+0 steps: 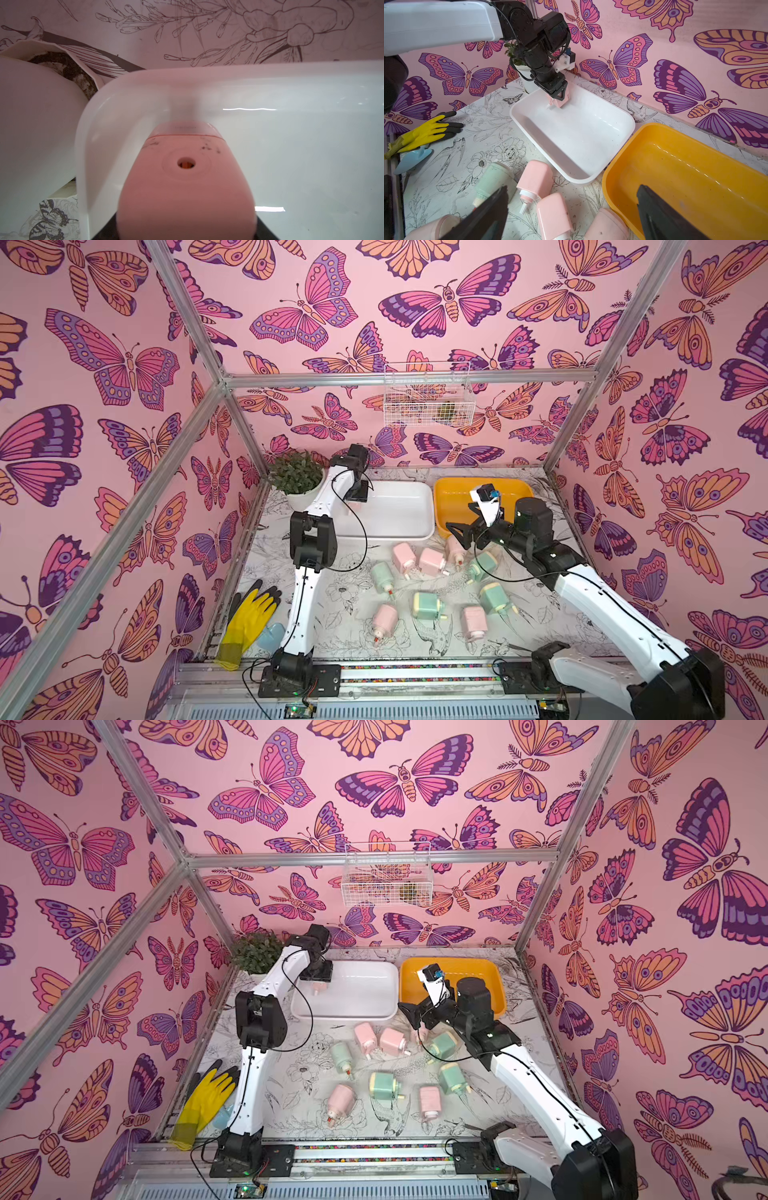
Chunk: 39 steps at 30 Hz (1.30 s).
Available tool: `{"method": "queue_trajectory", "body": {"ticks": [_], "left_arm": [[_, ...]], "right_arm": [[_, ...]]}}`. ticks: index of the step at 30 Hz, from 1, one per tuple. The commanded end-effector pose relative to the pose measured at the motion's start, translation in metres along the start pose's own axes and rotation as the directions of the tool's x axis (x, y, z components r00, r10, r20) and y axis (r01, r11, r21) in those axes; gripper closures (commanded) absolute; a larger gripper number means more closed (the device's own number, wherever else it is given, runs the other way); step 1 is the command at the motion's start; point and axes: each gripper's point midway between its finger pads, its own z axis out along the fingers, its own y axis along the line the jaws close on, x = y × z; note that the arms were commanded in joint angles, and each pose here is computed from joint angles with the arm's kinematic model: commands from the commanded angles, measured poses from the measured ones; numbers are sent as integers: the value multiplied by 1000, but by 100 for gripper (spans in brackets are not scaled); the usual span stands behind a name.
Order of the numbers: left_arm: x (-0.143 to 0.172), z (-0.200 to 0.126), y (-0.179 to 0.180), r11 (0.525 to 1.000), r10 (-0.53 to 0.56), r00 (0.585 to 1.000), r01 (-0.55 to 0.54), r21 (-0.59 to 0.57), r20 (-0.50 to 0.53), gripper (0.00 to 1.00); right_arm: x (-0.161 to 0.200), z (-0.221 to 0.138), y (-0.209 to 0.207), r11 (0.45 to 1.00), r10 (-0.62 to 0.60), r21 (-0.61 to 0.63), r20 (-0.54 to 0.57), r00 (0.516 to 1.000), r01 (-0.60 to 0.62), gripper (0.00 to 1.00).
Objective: Place the pencil sharpeners by color into the storage box
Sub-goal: Place the pencil sharpener in the storage box.
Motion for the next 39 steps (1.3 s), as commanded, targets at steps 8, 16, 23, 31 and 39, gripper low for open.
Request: {"method": "queue_trajectory", "body": {"ticks": [8,16,23,31,39], "left_arm": [[-4,17,7,999,-44,999,44,-16,-5,83],[-8,25,6,997,-82,997,82,-1,-2,83],[-7,27,5,995,-97,995,97,14,-11,63],[-7,27,7,994,-104,994,105,28,-15,39],[-9,21,8,995,-98,995,98,31,-6,30]], "right_arm": [[-5,2,0,1000,-26,2,1,1000,26,1],[-4,2,1,1000,-22,-2,-2,1000,22,1],[1,2,1,1000,-15,-2,-17,1000,15,1],[1,1,1,1000,-13,-1,-16,1000,13,1],[1,2,1,1000,-10,-2,-13,1000,10,1]]}}
